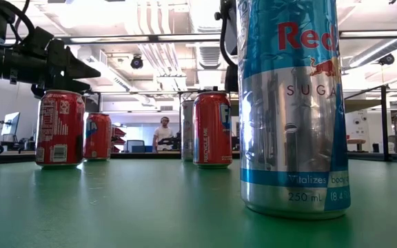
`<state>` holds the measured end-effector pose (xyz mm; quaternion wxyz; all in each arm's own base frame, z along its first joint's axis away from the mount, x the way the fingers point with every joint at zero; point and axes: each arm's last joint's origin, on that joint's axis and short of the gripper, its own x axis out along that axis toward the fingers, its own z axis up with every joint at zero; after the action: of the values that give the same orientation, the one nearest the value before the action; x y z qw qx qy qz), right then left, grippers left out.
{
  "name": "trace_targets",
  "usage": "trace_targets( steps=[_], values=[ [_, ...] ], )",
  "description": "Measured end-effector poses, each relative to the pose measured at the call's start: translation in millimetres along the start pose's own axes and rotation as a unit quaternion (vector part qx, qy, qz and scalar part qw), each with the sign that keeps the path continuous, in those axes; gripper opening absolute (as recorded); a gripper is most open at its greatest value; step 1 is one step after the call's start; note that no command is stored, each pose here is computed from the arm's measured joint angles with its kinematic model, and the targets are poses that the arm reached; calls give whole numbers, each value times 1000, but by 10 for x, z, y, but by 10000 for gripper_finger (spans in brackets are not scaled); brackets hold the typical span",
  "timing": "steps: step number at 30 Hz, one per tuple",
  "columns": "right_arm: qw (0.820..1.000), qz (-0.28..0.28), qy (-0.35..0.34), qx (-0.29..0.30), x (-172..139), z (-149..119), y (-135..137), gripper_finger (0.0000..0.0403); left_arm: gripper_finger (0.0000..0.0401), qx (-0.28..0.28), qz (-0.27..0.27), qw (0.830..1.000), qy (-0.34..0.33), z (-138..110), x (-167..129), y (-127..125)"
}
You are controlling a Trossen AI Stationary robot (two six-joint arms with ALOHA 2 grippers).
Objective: Place canned beverage on shelf
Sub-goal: Put the top blue soda can on the shelf
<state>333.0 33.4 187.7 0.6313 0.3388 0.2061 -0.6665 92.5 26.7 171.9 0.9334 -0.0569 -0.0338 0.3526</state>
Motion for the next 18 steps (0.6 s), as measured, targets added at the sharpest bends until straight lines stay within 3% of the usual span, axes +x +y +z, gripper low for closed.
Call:
trace_targets(
  steps=[5,18],
  values=[
    [999,-12,34,-4,-75,35,39,229,386,0,0,1000,0,0,0,0],
    [996,-45,67,-29,-598,403,101,233,386,0,0,1000,0,-1,0,0]
  ],
)
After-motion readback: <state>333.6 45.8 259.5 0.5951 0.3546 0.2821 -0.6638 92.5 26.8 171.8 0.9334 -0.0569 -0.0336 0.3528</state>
